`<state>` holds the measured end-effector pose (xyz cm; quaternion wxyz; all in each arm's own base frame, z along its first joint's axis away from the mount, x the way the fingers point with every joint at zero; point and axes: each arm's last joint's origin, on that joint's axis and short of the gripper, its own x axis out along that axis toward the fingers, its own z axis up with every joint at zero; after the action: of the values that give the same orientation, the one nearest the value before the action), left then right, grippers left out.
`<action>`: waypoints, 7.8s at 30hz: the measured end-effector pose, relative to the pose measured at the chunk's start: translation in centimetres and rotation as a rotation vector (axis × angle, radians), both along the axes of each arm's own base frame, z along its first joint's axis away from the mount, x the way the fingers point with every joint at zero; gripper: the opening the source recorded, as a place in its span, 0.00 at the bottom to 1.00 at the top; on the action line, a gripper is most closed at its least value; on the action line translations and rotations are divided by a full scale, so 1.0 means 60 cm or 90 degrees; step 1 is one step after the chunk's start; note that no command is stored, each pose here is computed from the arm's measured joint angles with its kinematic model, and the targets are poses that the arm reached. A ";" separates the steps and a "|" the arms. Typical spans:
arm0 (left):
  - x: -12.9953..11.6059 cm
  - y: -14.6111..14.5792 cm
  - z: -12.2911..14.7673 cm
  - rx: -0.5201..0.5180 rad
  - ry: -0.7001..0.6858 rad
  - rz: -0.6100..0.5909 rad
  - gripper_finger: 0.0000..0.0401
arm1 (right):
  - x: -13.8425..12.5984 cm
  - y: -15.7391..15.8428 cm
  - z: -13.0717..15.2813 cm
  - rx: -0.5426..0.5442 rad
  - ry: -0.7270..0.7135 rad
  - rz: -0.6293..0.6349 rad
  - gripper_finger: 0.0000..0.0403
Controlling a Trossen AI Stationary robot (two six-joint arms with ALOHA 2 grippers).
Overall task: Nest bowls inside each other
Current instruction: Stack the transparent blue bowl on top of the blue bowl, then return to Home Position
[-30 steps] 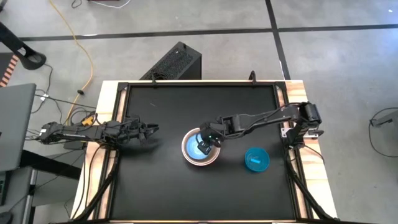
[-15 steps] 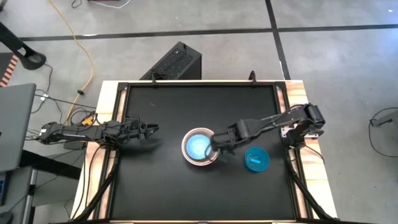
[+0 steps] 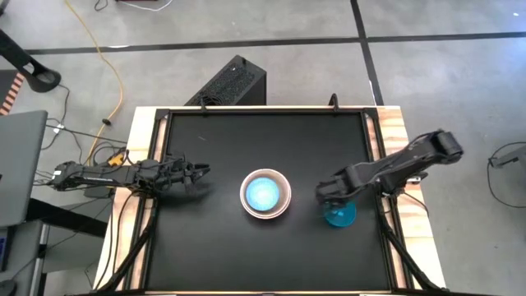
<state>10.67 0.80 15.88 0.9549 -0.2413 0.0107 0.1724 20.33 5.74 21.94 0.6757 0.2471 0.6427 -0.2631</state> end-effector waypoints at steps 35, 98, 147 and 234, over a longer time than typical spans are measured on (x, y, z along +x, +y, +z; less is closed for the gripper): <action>0.000 0.000 0.000 0.004 0.001 0.004 0.22 | -0.099 -0.028 -0.038 0.016 -0.013 -0.018 0.31; 0.000 0.000 0.000 -0.004 -0.002 0.001 0.22 | 0.320 -0.116 0.108 -0.052 -0.285 0.269 0.00; 0.000 0.000 0.000 -0.003 -0.001 0.000 0.22 | 0.303 -0.098 0.100 -0.039 -0.210 0.283 0.25; 0.000 0.001 0.000 0.052 0.018 0.007 0.22 | -0.106 -0.081 -0.073 -0.323 -0.942 0.278 0.19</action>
<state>10.65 0.85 15.89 0.9627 -0.2001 0.0155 0.1812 13.98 0.85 17.59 0.9972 0.0653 -0.0158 -0.0321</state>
